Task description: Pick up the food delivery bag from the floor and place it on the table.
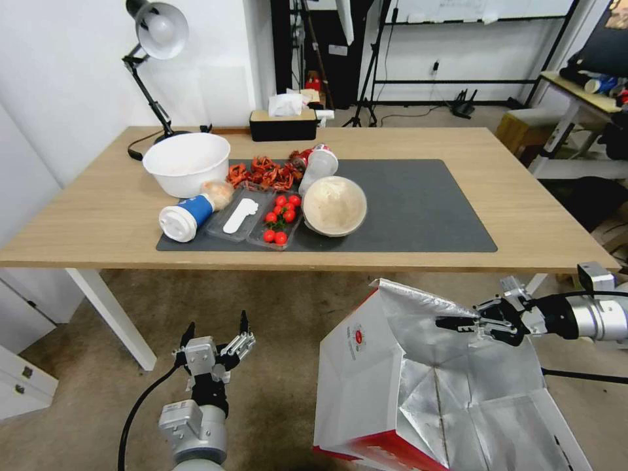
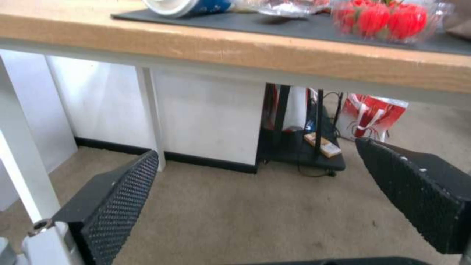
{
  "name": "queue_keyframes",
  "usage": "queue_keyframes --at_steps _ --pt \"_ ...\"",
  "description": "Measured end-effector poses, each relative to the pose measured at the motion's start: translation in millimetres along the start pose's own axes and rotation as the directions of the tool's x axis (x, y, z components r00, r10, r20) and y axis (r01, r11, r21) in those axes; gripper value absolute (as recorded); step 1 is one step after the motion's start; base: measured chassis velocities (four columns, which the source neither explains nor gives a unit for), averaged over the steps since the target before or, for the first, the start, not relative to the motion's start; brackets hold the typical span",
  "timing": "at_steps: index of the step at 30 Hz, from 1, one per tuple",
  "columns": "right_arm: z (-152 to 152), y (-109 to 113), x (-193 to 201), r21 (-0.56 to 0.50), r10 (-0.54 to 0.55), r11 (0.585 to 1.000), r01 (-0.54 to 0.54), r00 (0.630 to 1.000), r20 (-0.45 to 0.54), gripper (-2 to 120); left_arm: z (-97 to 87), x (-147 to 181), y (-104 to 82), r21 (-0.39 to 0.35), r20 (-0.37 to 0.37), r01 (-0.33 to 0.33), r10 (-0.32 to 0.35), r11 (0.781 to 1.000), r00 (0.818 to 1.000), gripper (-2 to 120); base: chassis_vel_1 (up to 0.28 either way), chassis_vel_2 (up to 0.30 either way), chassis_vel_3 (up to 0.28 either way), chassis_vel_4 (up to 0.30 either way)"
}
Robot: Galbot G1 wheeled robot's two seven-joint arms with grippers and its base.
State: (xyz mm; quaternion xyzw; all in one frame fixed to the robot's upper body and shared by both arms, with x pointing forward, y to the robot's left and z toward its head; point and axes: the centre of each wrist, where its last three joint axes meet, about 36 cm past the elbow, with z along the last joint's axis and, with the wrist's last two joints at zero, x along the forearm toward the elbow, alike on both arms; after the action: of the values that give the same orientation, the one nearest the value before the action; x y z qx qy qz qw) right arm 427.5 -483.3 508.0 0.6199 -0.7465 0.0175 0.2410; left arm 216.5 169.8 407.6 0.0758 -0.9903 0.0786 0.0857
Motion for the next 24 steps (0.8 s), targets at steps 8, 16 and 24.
queue_keyframes --at_steps 8,16,24 --pt "2.6 0.3 -1.8 -0.003 -0.003 1.000 0.003 1.000 0.003 0 -1.0 1.4 0.9 0.003 0.005 0.002 -0.002 1.000 1.000 100 0.000 0.000 0.000 0.000" --pt "3.1 0.0 -2.8 -0.003 -0.004 1.000 0.004 1.000 0.005 0 -1.8 1.4 0.0 0.006 0.006 0.002 -0.002 1.000 1.000 100 0.000 0.000 0.000 0.000" --pt "3.3 -0.1 -2.5 -0.003 -0.003 1.000 0.003 1.000 0.006 0 -2.1 1.4 0.2 0.005 0.006 0.002 -0.002 1.000 1.000 100 0.000 0.000 0.000 0.000"
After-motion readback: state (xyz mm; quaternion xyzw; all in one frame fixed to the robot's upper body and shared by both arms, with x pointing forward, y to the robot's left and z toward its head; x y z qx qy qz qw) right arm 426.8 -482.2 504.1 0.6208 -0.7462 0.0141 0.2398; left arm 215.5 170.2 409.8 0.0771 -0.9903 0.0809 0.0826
